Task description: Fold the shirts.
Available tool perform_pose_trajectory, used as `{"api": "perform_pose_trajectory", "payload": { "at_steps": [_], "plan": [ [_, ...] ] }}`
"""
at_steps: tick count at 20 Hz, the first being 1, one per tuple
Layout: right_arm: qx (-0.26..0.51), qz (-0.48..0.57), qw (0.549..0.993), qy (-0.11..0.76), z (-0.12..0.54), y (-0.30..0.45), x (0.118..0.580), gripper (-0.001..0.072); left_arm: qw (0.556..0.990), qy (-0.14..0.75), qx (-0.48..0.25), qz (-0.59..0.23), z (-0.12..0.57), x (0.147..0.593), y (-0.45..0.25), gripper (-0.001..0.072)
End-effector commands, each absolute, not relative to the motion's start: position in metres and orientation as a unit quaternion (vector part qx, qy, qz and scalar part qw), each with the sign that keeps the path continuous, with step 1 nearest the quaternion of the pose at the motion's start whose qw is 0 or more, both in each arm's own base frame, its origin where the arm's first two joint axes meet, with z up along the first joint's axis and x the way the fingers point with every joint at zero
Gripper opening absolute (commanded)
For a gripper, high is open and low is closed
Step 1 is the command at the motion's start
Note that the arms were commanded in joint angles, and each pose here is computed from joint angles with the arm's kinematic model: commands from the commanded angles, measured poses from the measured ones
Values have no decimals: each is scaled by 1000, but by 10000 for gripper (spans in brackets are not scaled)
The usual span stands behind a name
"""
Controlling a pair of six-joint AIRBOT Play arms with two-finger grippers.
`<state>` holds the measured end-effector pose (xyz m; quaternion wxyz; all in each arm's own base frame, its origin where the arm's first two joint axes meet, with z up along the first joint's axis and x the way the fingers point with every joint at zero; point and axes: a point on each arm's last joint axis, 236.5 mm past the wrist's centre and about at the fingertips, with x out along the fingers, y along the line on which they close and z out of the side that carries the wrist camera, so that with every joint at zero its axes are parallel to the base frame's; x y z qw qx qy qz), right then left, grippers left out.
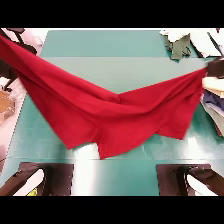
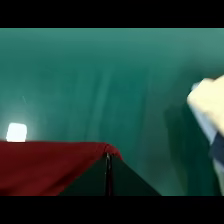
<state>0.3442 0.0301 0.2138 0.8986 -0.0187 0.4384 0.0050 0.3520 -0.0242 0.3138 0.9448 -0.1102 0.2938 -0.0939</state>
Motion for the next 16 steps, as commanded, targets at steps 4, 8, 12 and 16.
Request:
{"api": "perform_pose_trajectory", "payload": {
  "at_steps": [4, 8, 12, 16],
  "plan": [
    [3, -43, 830, 556, 22, -1, 418, 15, 876, 419, -222, -88, 69, 408, -38, 19],
    [73, -78, 810, 577, -33, -19, 436, 28, 851, 471, -211, -98, -2, 415, -73, 19],
    [154, -38, 810, 565, 4, -18, 412, 416, 857, 466, -194, -106, -7, 421, -84, 19],
    [276, 110, 787, 540, 61, 78, 337, 512, 860, 461, -190, -108, -4, 423, -83, 19]
  ]
}}
